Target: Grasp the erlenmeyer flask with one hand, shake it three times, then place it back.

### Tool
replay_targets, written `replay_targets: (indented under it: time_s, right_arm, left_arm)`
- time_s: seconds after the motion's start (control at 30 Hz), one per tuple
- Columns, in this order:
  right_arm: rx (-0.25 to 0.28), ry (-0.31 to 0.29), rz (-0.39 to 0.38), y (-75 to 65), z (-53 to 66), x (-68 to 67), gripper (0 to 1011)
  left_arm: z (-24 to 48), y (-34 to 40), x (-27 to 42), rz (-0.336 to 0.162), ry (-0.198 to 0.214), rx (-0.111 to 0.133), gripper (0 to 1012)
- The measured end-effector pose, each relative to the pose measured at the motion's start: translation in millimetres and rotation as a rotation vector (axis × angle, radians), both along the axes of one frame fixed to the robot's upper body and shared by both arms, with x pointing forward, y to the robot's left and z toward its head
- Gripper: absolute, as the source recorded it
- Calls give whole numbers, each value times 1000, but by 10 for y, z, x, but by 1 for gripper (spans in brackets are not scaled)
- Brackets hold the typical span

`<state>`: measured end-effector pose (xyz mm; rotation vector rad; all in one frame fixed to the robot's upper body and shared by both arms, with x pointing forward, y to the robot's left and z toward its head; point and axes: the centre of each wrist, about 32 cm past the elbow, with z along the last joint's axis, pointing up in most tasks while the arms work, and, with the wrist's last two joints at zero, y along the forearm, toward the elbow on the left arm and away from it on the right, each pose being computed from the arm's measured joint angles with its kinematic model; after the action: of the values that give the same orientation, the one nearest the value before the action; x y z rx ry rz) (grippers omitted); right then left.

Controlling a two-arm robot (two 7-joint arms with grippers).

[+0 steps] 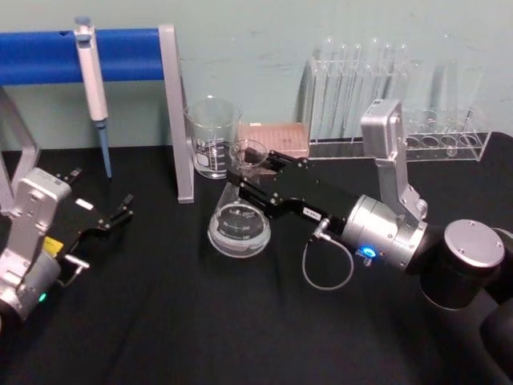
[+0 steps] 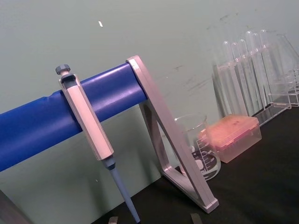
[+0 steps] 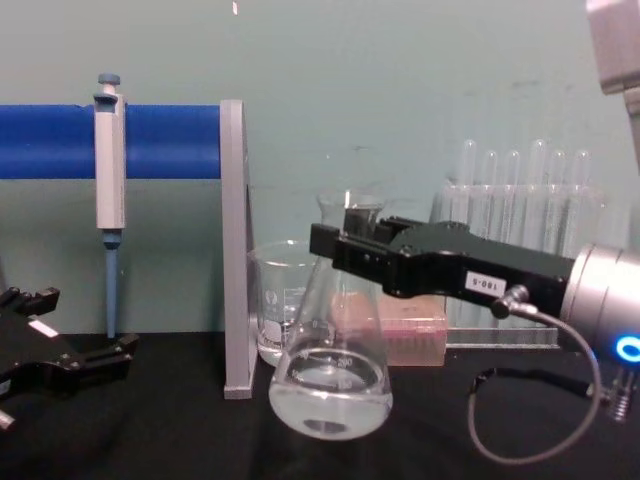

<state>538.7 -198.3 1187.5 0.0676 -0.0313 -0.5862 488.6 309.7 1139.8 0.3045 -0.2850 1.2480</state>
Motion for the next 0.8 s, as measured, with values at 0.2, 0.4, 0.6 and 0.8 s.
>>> replay_targets:
  time_s: [0.2,0.4,0.6,0.8]
  right_arm:
    - [-18,12,7,-7,-62,13,453]
    - [-35,27,14,-19,-134,22,453]
    - [-44,38,19,-27,-180,27,453]
    - [-55,49,26,-22,-217,25,453]
  left_arm:
    - [0,0,0,0,0,0,1001]
    - [0,0,0,0,0,0,1001]
    - [0,0,0,0,0,0,1001]
    - [0,0,0,0,0,0,1001]
